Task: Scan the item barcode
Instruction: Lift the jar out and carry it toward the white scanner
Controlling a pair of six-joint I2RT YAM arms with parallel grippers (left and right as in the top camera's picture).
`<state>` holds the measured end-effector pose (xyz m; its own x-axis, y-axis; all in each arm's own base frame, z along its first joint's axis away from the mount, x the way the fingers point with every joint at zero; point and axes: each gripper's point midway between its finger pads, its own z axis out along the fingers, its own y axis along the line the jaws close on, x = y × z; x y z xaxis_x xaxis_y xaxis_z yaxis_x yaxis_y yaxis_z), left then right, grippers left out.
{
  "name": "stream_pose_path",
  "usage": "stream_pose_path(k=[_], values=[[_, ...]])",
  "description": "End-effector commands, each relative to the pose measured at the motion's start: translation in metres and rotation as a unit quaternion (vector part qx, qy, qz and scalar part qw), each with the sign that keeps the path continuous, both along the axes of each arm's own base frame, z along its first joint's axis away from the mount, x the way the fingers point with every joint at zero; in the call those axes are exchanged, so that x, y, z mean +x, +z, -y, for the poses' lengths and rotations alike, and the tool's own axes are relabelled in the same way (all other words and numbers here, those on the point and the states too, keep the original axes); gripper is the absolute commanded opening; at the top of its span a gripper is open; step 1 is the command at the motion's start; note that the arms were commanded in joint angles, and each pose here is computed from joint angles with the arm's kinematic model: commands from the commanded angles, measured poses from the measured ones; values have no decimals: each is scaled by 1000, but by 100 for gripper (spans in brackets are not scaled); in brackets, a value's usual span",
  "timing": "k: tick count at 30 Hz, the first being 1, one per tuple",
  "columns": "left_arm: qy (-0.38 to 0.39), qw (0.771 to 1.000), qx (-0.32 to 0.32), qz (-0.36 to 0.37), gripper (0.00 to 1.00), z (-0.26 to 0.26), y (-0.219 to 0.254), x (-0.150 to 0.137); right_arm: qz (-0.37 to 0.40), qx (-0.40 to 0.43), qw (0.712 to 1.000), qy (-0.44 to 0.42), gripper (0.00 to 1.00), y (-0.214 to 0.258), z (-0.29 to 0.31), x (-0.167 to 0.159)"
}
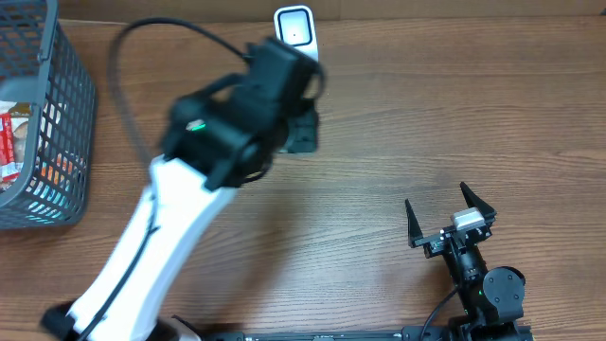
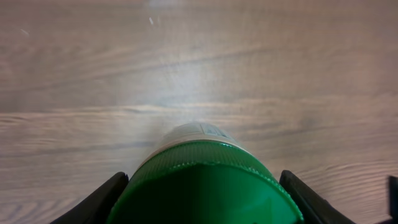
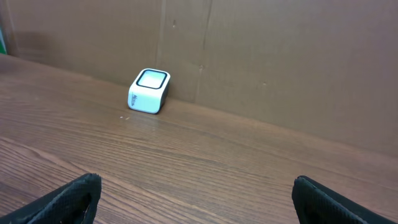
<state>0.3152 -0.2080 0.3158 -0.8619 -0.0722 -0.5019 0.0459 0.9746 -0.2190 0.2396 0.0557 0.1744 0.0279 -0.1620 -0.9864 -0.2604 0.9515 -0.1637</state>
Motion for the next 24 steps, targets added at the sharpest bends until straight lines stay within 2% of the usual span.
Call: stream_pose_path(k=[1, 12, 19, 24], values=[[7, 999, 24, -33, 36, 31, -37, 9, 1, 0, 1000, -1, 100, -2, 0, 0], [-24, 994, 56, -94, 35, 112, -133, 14, 1, 0, 1000, -1, 100, -2, 0, 0], [30, 991, 51, -121, 32, 124, -170, 19, 1, 0, 1000, -1, 100, -2, 0, 0], [31, 988, 57, -143, 33, 131, -194, 19, 1, 0, 1000, -1, 100, -2, 0, 0]])
